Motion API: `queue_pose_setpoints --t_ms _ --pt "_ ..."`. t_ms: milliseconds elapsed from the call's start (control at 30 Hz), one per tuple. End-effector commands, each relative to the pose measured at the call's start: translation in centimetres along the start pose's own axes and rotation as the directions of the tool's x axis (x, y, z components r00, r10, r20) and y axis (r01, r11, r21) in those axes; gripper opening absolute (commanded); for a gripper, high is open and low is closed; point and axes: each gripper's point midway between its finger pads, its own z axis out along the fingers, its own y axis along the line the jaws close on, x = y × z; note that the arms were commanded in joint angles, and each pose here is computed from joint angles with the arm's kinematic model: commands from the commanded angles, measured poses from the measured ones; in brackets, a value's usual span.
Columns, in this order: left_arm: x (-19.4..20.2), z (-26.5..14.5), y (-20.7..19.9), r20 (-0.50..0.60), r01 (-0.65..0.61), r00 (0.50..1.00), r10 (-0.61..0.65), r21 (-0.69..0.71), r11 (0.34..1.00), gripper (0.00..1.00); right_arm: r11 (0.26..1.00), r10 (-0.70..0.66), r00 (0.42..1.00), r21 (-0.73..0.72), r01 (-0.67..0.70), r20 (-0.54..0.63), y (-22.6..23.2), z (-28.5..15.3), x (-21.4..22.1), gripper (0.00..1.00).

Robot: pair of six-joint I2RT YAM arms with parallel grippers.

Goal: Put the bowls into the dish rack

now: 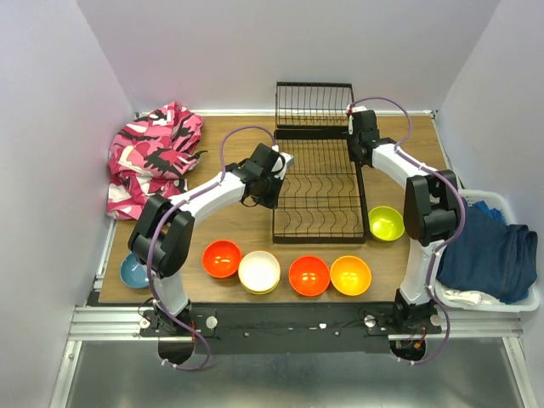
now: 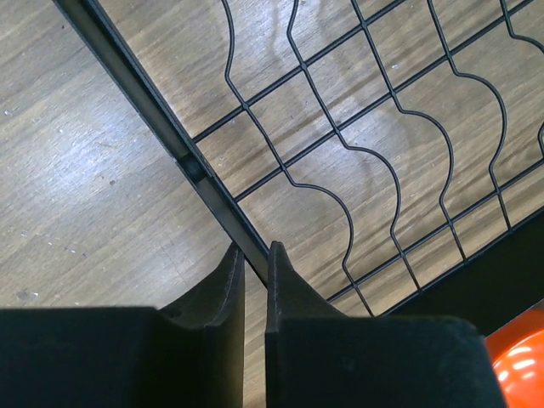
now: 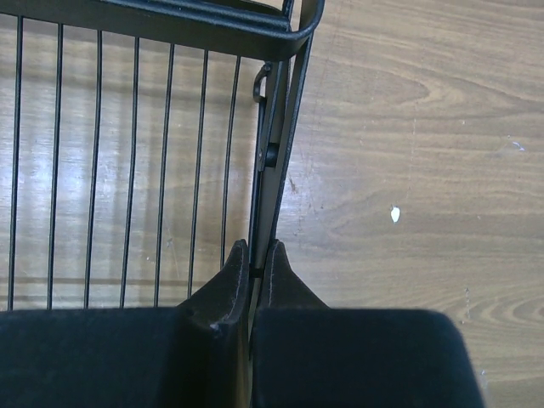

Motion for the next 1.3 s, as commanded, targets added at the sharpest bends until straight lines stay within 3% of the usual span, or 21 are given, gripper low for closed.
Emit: queue_pose_setpoints --t_ms 0,433,567,667,867,1033,1267 --pt "0.8 1.2 -3.2 -0.02 -0.134 0.99 0.139 0.153 0.979 0.2 0.99 -0.039 0.997 -0.136 0.047 0.066 4.9 1.2 -1.2 0.01" --pt "-0.1 -0.4 0.6 -0.016 -0.138 0.99 0.139 0.032 0.99 0.38 0.992 -0.029 0.996 -0.122 0.039 0.085 4.7 1.4 -2.4 0.02" --pt "1.1 -2.9 1.4 -0.017 -0.194 0.981 0.193 -0.008 0.981 0.46 0.992 -0.026 0.997 -0.119 0.035 0.077 3.9 -1.1 -2.2 0.27" --pt "1.9 -5.7 2.5 -0.006 -0.218 0.976 0.218 -0.067 0.974 0.58 0.992 -0.02 0.996 -0.119 0.03 0.085 3.0 -4.2 -2.4 0.44" --pt "4.5 -10.3 6.4 -0.057 -0.233 0.972 0.226 -0.201 0.951 0.69 0.992 0.022 0.997 -0.127 -0.012 0.076 2.0 -9.3 -0.9 0.65" --pt "7.7 -15.0 10.3 -0.121 -0.228 0.972 0.199 -0.31 0.923 0.7 0.992 0.033 0.996 -0.128 -0.023 0.077 1.4 -11.5 0.1 0.66" --pt "17.8 -23.1 14.9 -0.339 -0.291 0.933 0.119 -0.521 0.802 0.76 0.989 0.049 0.995 -0.145 -0.036 0.088 1.4 -13.0 0.1 0.66"
